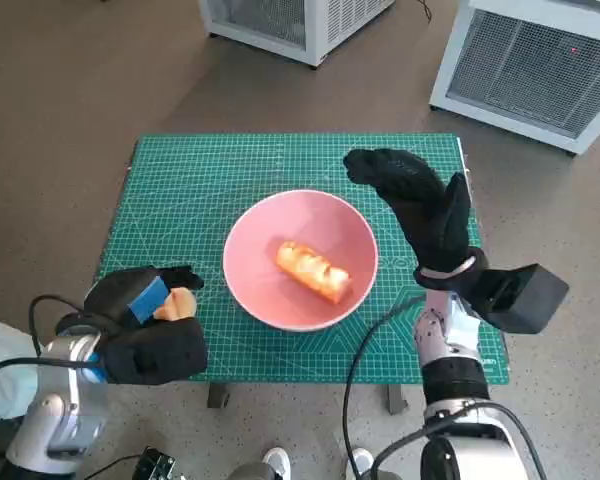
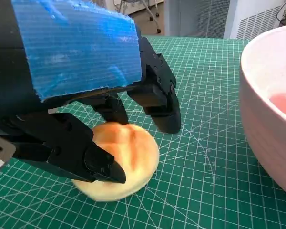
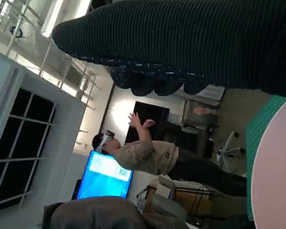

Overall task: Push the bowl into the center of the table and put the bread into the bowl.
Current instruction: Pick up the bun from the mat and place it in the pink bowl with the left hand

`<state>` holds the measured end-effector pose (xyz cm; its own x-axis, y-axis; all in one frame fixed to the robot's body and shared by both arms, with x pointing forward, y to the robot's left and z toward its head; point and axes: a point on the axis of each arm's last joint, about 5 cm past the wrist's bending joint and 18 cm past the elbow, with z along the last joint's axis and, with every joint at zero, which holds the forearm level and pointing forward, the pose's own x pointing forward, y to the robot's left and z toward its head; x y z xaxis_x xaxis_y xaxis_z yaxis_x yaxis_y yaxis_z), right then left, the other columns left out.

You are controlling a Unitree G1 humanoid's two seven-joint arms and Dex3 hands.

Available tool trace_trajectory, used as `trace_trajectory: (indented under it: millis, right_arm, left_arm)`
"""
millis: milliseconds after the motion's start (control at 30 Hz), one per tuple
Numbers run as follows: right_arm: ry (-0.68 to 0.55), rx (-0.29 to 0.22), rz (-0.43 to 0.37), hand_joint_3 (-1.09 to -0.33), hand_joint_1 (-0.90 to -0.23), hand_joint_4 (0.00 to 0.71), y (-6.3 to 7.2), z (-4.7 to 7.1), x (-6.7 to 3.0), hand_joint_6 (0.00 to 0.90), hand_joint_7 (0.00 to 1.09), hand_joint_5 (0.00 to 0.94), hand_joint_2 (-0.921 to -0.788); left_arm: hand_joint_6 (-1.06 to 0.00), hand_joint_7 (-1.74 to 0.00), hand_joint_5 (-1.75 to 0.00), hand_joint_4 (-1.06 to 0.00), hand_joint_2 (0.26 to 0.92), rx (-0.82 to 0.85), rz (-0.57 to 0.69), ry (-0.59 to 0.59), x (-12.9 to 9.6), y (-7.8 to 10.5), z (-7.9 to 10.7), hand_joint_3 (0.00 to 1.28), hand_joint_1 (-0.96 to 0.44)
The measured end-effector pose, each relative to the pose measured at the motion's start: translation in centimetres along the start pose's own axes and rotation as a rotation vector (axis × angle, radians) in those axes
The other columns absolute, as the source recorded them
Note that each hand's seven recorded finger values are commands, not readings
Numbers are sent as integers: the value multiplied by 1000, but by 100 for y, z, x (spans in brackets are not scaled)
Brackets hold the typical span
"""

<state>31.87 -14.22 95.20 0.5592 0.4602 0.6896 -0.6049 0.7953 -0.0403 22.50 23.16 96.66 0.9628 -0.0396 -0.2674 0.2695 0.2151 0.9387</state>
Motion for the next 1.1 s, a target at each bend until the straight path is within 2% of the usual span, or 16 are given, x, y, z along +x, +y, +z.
trace_trajectory:
  millis: [367,567,833,1100]
  right_arm:
    - [0,-1,0,-708,-697,180,0,0,-2,-1,552,1,-921]
    - [1,-1,-1,-708,-697,179,-1,0,-6,-1,551,0,-921]
    - [1,-1,-1,-708,-697,179,-4,1,-7,-1,550,0,-921]
    - [2,-2,-1,-708,-702,180,-5,2,-7,-1,550,1,-921]
  left_arm:
    - [-613,-1158,-1197,-691,902,-24,-13,-3,-5,23,-14,107,3]
    - [-618,-1169,-1151,-715,909,-40,16,-7,-47,103,24,80,3]
    - [-616,-1179,-1112,-741,919,-24,191,-68,-168,350,202,50,3]
    - [-649,-1159,-1046,-787,909,-19,420,-221,-291,555,450,35,3]
